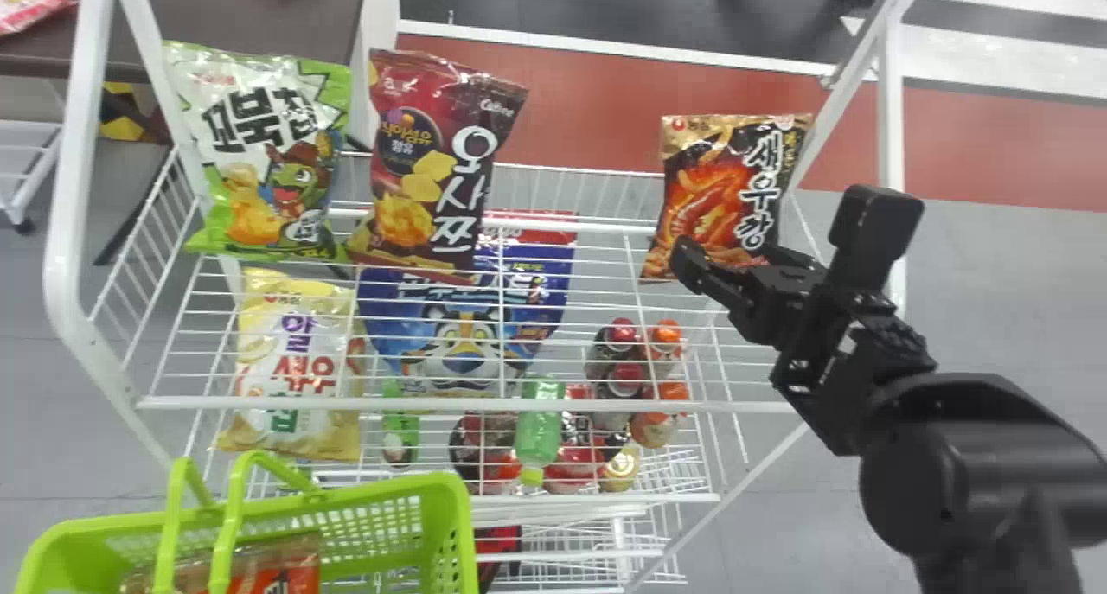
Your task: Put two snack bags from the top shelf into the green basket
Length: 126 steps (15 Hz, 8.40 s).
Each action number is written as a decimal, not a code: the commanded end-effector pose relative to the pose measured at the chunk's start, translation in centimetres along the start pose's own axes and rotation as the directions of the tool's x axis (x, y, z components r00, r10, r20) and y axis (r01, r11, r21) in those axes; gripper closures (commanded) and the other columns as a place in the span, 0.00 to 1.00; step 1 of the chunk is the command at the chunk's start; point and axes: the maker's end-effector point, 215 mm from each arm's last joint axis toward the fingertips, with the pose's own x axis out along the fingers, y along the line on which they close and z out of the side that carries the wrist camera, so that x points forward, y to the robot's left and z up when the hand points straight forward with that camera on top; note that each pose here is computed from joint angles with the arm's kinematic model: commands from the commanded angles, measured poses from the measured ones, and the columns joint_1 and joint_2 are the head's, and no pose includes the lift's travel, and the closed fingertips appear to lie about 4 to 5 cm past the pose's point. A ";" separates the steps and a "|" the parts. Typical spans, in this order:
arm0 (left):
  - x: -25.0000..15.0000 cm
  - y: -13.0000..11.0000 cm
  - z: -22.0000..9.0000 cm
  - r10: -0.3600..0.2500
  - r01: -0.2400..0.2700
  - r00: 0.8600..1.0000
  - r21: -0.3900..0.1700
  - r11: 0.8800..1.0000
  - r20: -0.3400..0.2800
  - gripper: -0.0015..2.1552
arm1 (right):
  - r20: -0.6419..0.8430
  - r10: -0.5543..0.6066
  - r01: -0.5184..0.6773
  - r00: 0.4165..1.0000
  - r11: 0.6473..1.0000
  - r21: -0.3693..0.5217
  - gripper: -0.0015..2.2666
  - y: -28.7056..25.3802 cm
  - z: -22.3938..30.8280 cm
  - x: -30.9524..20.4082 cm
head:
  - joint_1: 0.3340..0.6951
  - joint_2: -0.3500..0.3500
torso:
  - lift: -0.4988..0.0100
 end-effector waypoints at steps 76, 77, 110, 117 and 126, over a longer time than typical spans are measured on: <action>-0.3 0.4 -0.1 0.002 -0.002 1.000 -0.004 1.000 0.005 1.00 | -0.526 0.710 -0.628 0.468 0.686 0.367 0.03 32.8 -21.3 -21.6 | 1.00 1.00 | 0.98; -0.2 0.4 -0.2 -0.001 0.001 1.000 -0.005 1.000 0.004 1.00 | -0.517 0.729 -0.634 0.448 0.667 0.391 0.03 33.3 -22.0 -21.1 | 1.00 1.00 | 0.98; 0.2 0.8 -0.6 -0.020 0.020 0.999 -0.003 1.000 0.027 1.00 | 0.271 0.198 -0.187 0.942 0.980 -0.066 0.02 8.5 -11.2 -14.9 | 1.00 0.35 | 0.98; 0.1 0.7 -0.7 -0.018 0.018 0.999 -0.001 1.000 0.026 1.00 | 0.271 0.195 -0.185 0.943 0.981 -0.061 0.02 8.4 -11.4 -15.2 | 1.00 0.34 | 0.98; 0.1 0.5 -0.8 -0.016 0.016 1.000 0.000 1.000 0.018 1.00 | 0.271 0.197 -0.187 0.942 0.980 -0.061 0.02 8.5 -11.3 -15.4 | 1.00 0.33 | 0.98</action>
